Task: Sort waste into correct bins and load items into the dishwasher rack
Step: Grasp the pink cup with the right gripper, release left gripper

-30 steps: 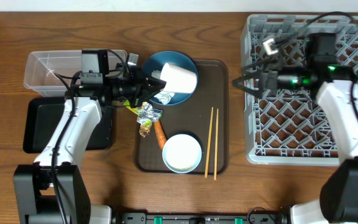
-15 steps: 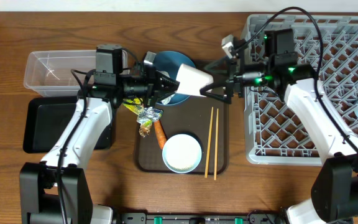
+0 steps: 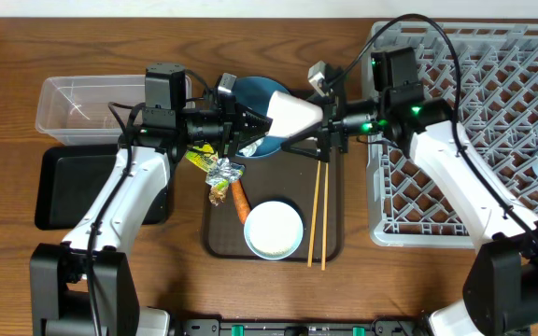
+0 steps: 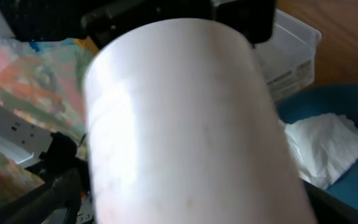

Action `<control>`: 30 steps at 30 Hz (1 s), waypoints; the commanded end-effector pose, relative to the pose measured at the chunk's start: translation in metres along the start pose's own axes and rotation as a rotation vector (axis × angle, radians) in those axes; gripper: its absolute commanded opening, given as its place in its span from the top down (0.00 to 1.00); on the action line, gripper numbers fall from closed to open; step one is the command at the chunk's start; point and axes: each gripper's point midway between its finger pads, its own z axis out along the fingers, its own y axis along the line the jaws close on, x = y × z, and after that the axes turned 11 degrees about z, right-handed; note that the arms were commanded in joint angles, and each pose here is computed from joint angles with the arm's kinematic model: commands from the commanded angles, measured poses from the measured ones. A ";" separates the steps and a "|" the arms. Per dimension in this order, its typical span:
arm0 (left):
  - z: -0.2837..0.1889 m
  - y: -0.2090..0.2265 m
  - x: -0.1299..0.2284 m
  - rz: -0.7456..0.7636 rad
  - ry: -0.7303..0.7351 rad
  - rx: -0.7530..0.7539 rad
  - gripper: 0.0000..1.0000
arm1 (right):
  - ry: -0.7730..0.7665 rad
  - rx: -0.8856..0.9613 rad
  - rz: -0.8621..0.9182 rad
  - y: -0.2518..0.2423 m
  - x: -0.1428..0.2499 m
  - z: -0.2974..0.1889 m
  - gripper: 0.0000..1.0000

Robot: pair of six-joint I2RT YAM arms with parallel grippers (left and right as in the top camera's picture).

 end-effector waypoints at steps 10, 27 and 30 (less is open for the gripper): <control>0.000 -0.008 0.002 0.009 0.017 0.019 0.94 | -0.040 0.038 -0.047 -0.009 -0.015 -0.003 0.19; 0.000 -0.004 -0.003 0.102 -0.009 -0.001 0.85 | -0.040 0.038 -0.035 -0.009 -0.014 -0.004 0.54; 0.000 -0.002 -0.006 0.174 -0.024 -0.015 0.75 | -0.045 0.047 -0.032 -0.012 -0.015 -0.006 0.57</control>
